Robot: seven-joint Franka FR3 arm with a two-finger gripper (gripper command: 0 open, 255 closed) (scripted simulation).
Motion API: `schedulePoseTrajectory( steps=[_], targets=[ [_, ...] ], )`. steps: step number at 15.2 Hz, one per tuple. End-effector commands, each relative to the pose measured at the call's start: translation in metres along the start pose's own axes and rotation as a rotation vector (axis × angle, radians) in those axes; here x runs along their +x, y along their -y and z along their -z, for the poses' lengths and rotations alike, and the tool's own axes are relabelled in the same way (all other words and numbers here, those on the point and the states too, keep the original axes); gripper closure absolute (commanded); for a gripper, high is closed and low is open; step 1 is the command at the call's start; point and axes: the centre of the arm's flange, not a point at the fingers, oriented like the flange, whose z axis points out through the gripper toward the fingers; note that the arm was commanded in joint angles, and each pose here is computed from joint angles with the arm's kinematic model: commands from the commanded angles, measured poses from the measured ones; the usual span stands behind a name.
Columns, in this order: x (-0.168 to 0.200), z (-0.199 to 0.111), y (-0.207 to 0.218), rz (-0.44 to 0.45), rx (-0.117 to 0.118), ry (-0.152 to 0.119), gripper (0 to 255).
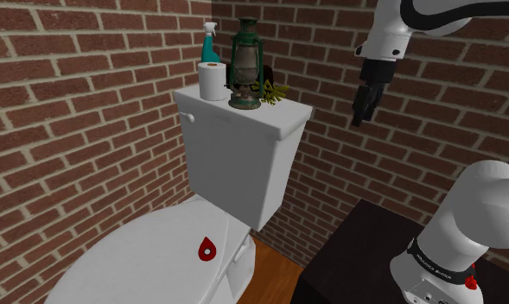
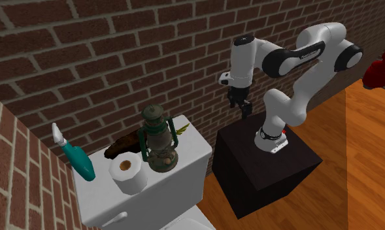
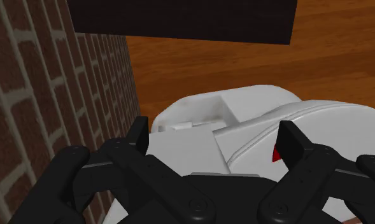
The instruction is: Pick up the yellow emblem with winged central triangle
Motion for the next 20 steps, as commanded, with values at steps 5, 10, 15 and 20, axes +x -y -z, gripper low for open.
schedulePoseTrajectory(
  steps=[5,10,15,20],
  targets=[
    [0.051,0.009,0.006,0.022,-0.065,-0.003,0],
    [0.115,0.019,0.016,0.049,-0.147,-0.008,0],
    [0.178,0.029,0.029,0.076,-0.229,-0.012,0],
    [0.241,0.038,0.044,0.103,-0.31,-0.016,0]
  ],
)
